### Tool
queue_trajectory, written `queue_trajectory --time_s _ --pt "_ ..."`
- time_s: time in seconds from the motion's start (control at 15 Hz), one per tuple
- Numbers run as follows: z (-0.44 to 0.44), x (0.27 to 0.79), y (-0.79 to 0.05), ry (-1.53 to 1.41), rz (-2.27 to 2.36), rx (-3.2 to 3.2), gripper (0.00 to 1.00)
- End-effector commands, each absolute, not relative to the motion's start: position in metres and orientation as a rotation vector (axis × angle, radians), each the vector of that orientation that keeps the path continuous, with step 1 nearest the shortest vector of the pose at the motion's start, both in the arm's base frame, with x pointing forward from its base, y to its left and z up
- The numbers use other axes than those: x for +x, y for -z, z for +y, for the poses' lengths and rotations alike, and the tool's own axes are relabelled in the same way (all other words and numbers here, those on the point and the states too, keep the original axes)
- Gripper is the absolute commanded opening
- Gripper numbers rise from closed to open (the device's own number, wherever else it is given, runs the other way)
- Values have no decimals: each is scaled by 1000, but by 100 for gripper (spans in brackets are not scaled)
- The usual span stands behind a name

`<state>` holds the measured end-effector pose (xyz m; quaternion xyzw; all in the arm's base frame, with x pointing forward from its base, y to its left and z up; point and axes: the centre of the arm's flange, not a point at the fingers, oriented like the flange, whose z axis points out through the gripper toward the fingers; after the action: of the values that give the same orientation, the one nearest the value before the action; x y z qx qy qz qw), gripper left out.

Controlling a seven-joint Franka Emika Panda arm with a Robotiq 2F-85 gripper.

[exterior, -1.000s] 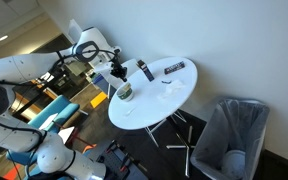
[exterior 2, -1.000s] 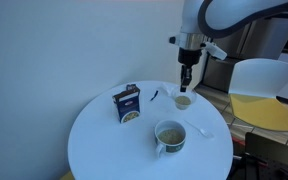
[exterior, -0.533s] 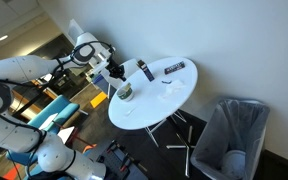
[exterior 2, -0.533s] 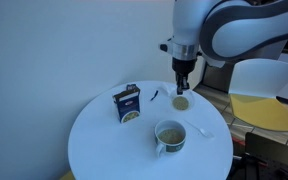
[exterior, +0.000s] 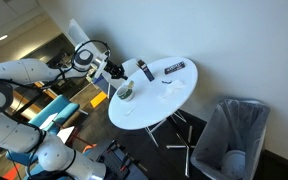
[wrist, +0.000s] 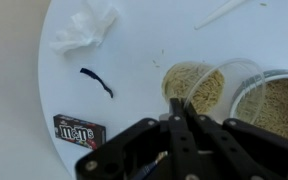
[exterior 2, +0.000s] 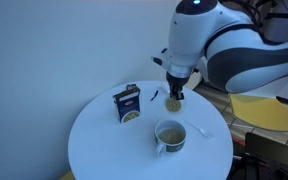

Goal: Pour the contents in the clear cup into the white and green mug

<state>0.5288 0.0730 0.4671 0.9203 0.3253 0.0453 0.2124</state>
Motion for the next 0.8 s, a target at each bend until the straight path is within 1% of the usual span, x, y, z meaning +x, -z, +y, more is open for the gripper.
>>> queue_trajectory --time_s 0.0,0.73 --pt "84 512 -454 -228 931 2463 1" --pt "128 472 -453 -404 980 2187 1"
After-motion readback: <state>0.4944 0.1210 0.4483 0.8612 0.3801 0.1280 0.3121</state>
